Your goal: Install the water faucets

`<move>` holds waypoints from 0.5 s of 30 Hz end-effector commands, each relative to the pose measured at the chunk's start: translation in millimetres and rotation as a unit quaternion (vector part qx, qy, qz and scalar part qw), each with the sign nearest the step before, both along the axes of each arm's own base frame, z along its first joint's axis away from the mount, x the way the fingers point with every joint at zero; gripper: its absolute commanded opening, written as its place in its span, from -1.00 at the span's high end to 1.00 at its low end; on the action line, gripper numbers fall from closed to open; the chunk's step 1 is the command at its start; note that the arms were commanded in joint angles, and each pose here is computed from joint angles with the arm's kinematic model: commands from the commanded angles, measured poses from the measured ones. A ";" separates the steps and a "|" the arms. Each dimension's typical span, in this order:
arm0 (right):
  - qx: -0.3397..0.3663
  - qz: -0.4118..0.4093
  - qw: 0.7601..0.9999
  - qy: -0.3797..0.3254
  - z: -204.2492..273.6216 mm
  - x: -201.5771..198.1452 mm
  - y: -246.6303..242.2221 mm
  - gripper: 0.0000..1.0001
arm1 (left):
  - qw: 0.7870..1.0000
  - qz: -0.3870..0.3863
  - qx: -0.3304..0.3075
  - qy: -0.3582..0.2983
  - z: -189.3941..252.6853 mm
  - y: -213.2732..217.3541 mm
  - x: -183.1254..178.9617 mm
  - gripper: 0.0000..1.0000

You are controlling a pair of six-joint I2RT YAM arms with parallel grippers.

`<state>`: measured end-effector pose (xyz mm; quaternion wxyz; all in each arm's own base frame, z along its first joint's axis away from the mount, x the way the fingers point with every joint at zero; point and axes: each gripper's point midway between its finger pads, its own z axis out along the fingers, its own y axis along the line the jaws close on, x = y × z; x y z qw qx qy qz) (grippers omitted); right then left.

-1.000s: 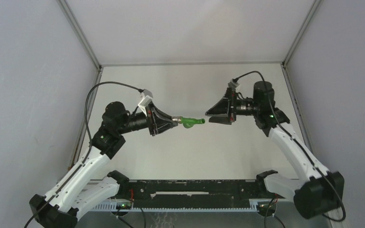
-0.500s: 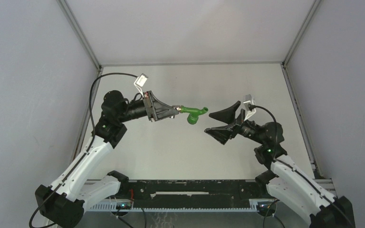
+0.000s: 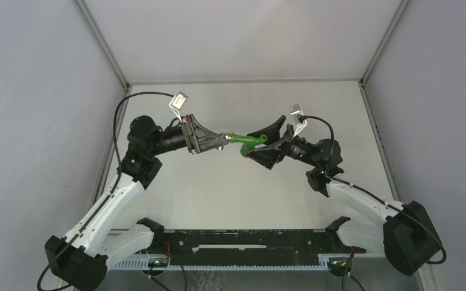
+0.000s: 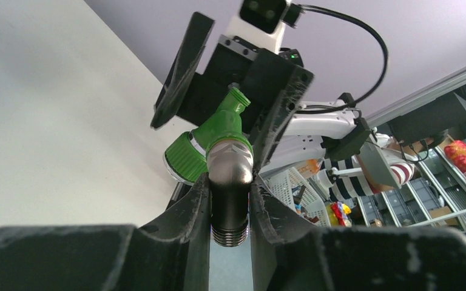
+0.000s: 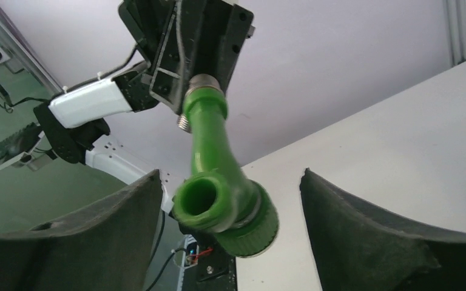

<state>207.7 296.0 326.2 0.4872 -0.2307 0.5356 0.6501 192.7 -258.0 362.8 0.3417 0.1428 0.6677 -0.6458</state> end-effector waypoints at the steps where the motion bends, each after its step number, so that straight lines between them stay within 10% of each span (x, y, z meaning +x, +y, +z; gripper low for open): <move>1: 0.039 0.078 0.995 0.053 28.0 -9.0 8.6 0.10 | 0.998 0.007 -0.025 -0.059 22.0 4.3 -3.4 1.00; 9: 0.004 0.177 0.941 0.287 28.8 -6.9 1.7 0.82 | 0.963 0.081 0.087 -0.243 -25.1 26.8 4.3 1.00; 15: -0.066 0.267 0.787 0.552 8.1 -18.8 -2.1 0.88 | 0.934 0.086 0.213 -0.275 -84.3 40.5 16.2 1.00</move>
